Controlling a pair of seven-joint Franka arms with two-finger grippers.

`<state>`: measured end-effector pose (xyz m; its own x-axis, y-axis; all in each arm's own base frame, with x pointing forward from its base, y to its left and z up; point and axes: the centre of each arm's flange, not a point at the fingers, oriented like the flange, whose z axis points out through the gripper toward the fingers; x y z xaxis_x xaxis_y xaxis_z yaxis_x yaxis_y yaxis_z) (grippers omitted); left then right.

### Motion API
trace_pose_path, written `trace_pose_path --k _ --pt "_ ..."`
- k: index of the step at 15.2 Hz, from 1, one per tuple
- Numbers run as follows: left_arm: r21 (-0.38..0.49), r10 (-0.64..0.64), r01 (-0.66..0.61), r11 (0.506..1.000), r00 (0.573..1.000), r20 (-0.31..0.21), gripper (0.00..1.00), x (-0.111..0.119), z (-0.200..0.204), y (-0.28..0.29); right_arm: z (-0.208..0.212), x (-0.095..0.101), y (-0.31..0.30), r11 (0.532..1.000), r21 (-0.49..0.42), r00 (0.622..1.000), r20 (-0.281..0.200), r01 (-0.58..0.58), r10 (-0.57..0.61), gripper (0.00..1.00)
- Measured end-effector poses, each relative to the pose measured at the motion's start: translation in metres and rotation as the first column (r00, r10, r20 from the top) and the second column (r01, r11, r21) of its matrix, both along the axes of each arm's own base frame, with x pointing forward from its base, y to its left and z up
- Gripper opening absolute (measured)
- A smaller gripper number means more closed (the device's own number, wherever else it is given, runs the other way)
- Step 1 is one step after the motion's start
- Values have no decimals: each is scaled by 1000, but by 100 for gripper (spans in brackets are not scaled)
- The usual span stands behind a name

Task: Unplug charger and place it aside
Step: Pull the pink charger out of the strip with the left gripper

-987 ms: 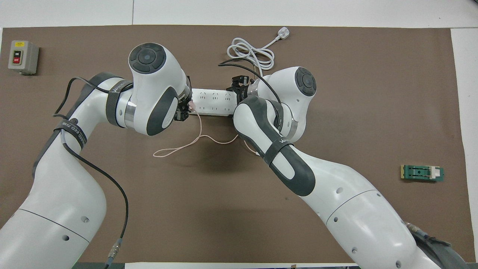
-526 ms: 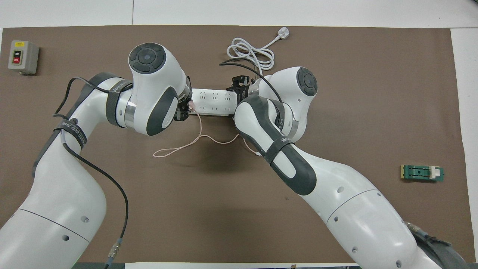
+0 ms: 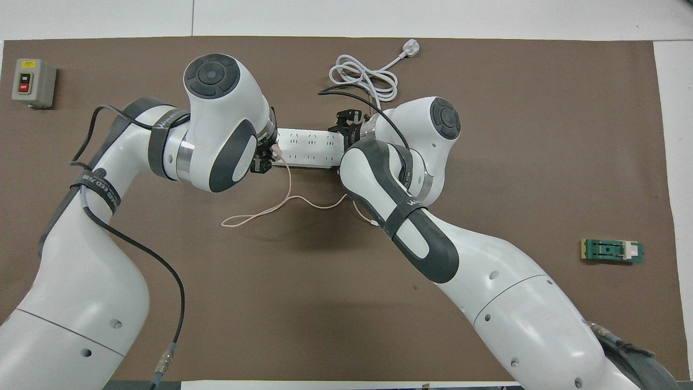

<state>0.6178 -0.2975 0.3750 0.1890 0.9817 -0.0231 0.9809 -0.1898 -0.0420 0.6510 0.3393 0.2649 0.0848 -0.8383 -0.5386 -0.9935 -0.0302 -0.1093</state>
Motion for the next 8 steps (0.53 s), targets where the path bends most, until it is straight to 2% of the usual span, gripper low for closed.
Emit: trace_pose_path --k 2,4,6,8 --pt "16 -7 7 1000 1000 -24 31 -13 50 6 0 0 0 1000 0 1000 0 0 0 94" --pt "18 -20 21 1000 1000 -18 31 -26 94 12 0 0 0 1000 0 1000 0 0 0 94" --pt "13 -50 50 999 999 -7 31 -30 108 15 0 0 0 1000 0 1000 0 0 0 94" --pt "11 -117 117 993 993 -11 31 -28 103 16 0 0 0 1000 0 1000 0 0 0 94"
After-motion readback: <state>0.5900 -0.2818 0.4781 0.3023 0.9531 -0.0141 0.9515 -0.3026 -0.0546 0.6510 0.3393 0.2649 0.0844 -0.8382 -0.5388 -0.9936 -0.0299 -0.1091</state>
